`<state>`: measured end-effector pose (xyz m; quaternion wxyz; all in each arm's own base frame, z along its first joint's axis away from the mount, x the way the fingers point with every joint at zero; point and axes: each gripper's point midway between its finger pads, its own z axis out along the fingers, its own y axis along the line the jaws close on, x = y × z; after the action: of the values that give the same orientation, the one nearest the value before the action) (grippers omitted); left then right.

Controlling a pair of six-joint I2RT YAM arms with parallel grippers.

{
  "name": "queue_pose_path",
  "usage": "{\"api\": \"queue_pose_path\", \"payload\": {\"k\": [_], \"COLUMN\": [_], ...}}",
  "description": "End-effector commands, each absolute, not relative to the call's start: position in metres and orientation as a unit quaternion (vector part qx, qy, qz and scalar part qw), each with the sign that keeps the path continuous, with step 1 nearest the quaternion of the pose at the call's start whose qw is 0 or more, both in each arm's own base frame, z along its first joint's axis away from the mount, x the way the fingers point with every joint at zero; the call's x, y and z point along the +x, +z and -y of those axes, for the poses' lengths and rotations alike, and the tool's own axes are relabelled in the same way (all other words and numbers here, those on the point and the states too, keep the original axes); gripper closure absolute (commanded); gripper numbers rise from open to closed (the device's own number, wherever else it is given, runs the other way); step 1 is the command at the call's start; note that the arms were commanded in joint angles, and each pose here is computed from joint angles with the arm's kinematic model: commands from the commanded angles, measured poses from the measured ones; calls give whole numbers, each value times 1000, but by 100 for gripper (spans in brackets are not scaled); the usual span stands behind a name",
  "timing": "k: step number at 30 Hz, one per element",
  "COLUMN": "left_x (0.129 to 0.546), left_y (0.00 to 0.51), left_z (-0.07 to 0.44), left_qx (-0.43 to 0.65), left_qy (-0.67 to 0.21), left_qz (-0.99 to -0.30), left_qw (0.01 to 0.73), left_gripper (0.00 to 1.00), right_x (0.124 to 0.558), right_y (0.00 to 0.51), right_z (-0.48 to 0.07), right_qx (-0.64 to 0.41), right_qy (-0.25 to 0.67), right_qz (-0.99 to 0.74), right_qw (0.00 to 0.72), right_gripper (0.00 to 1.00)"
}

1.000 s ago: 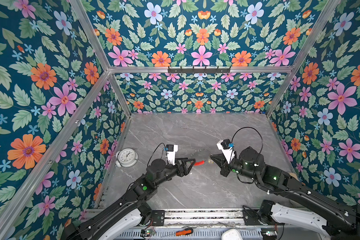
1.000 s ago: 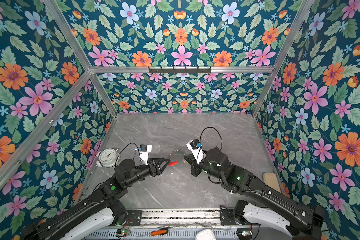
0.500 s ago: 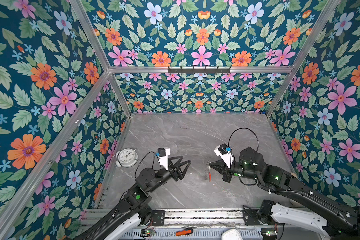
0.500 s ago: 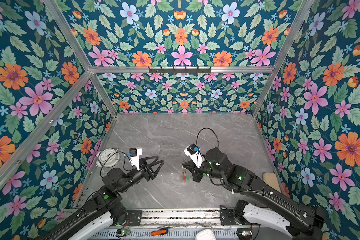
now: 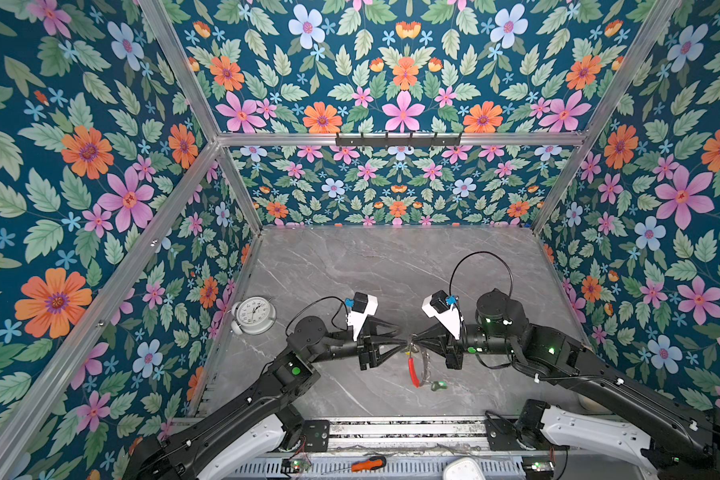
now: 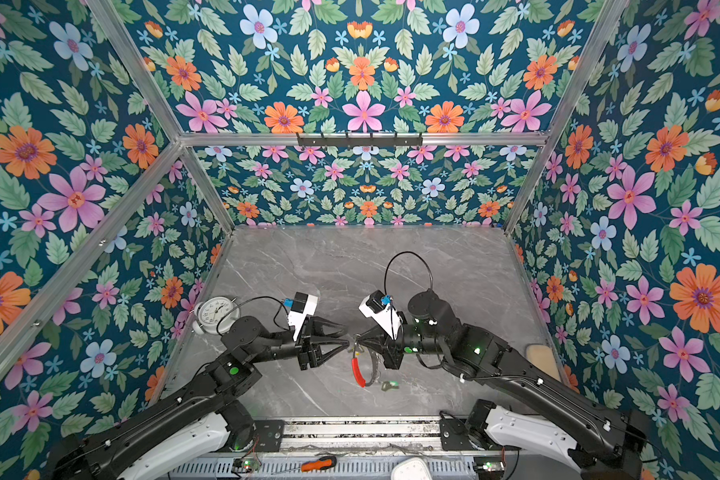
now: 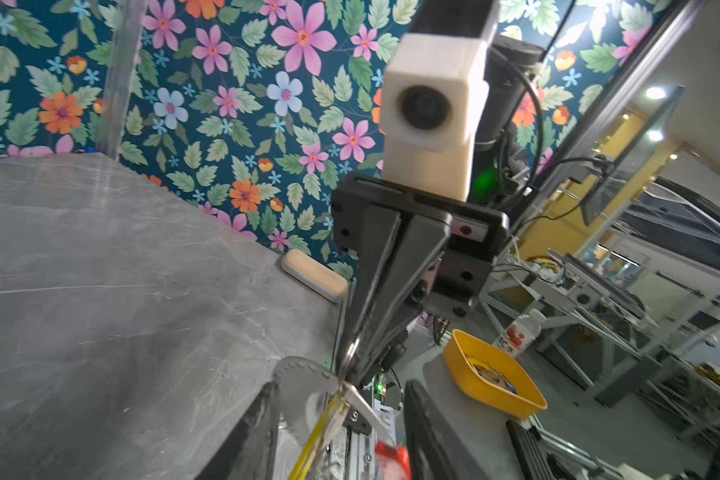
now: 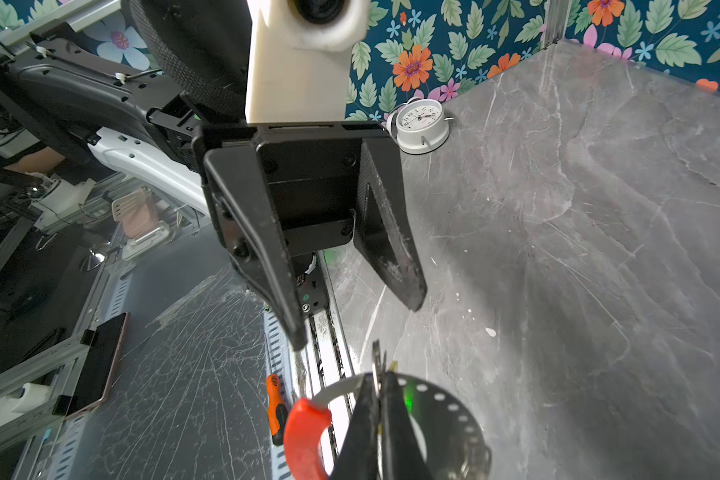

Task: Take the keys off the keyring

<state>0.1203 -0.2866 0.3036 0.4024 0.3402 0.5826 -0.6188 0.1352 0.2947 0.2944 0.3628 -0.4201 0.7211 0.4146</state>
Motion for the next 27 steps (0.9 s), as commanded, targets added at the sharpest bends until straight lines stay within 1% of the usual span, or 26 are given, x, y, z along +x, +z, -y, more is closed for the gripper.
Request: {"api": "queue_pose_path", "payload": {"k": [1,7,13,22,27], "left_x": [108,107,113,108,109], "left_y": [318,318,314,315,313], "left_z": [285,286,289,291,293], "left_qx": [364,367,362,372,372], "left_qy": [-636,-639,-635,-645,-649], "left_qz": [-544,-538,-546,-534,-535], "left_qw": [409,409,410,400,392], "left_gripper": [53,62,66,83,83], "right_x": [132,132,129,134,135], "right_y": [300,299,300,299,300], "right_z": [-298,-300,-302,-304,-304], "right_qx": [-424,-425,-426,-422,-419], "right_qy": [428,433,440,438,439], "right_qz": [-711,-709,-705,-708,-707], "right_qw": [363,359,356,359,362], "right_gripper": [100,100,100,100,100]}}
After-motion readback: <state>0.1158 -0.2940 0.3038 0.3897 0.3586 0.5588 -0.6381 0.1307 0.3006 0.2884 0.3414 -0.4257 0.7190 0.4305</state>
